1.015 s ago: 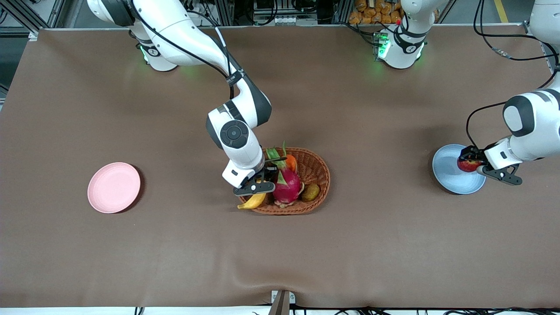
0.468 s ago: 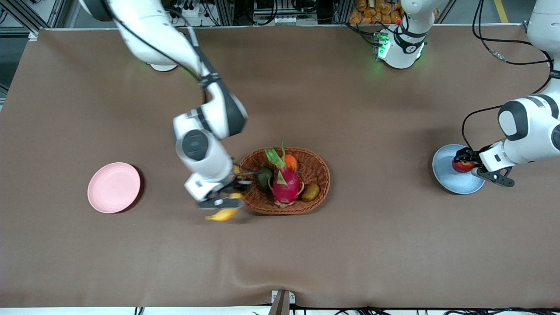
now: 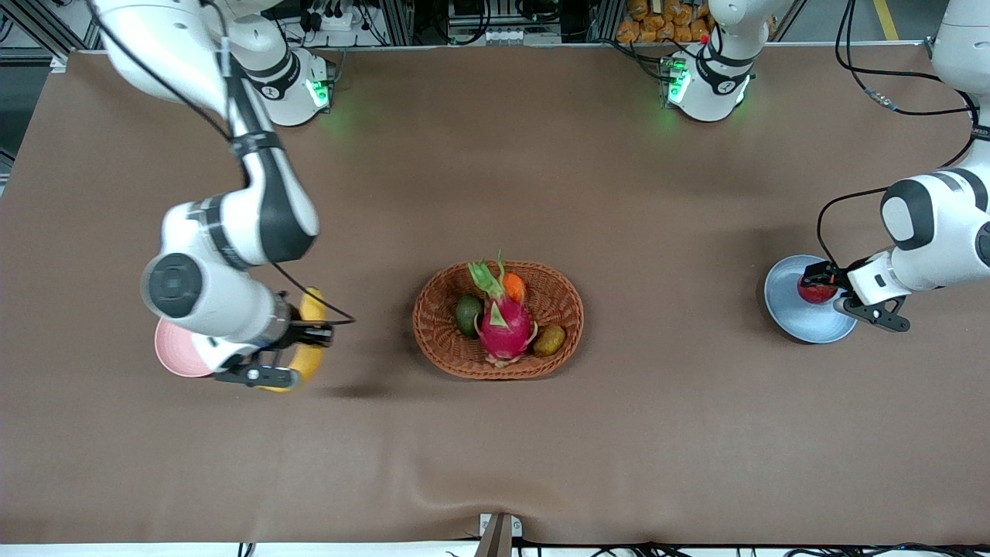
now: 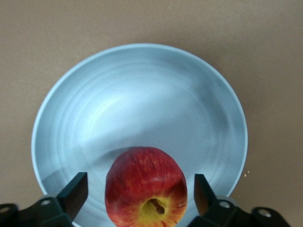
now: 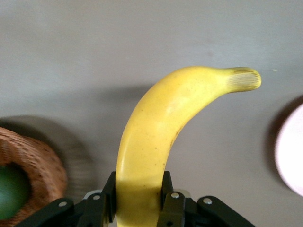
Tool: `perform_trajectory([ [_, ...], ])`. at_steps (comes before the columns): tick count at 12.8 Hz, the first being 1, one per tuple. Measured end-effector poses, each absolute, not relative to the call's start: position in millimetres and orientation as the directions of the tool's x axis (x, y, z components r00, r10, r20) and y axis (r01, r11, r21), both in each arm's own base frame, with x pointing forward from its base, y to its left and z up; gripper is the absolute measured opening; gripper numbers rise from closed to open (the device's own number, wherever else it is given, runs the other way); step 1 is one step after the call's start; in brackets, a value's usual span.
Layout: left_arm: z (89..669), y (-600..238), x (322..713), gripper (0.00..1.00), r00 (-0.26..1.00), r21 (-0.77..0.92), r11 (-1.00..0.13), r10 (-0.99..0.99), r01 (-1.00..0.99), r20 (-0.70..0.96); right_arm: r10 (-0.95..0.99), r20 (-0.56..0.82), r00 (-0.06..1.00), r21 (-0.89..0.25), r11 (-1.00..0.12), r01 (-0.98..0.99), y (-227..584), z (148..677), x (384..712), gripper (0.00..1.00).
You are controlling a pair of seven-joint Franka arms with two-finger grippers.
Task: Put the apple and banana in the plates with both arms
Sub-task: 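Lower the apple onto the blue plate while the right gripper lowers the banana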
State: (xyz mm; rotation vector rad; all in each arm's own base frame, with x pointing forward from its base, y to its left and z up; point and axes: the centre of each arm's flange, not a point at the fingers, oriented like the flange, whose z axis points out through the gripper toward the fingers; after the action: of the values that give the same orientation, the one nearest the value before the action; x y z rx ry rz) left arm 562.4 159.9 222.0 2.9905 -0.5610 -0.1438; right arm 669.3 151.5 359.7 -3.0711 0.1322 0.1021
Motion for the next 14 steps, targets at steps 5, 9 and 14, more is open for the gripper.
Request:
perform_trajectory([
  [5, 266, 154, 593, 1.00, 0.913, 0.116, -0.913, -0.401, -0.391, -0.072, -0.032, -0.151, 0.988, -0.094, -0.995, -0.047, -26, 327, 636, 0.39],
  [9, 314, 136, 620, 1.00, 0.898, 0.112, -0.896, -0.437, -0.430, -0.047, 0.004, -0.101, 0.995, -0.083, -0.997, -0.004, -61, 282, 621, 0.39],
  [14, 354, 112, 637, 1.00, 0.897, 0.091, -0.893, -0.442, -0.440, -0.004, 0.057, -0.065, 0.996, -0.060, -0.997, 0.053, -64, 243, 603, 0.39],
])
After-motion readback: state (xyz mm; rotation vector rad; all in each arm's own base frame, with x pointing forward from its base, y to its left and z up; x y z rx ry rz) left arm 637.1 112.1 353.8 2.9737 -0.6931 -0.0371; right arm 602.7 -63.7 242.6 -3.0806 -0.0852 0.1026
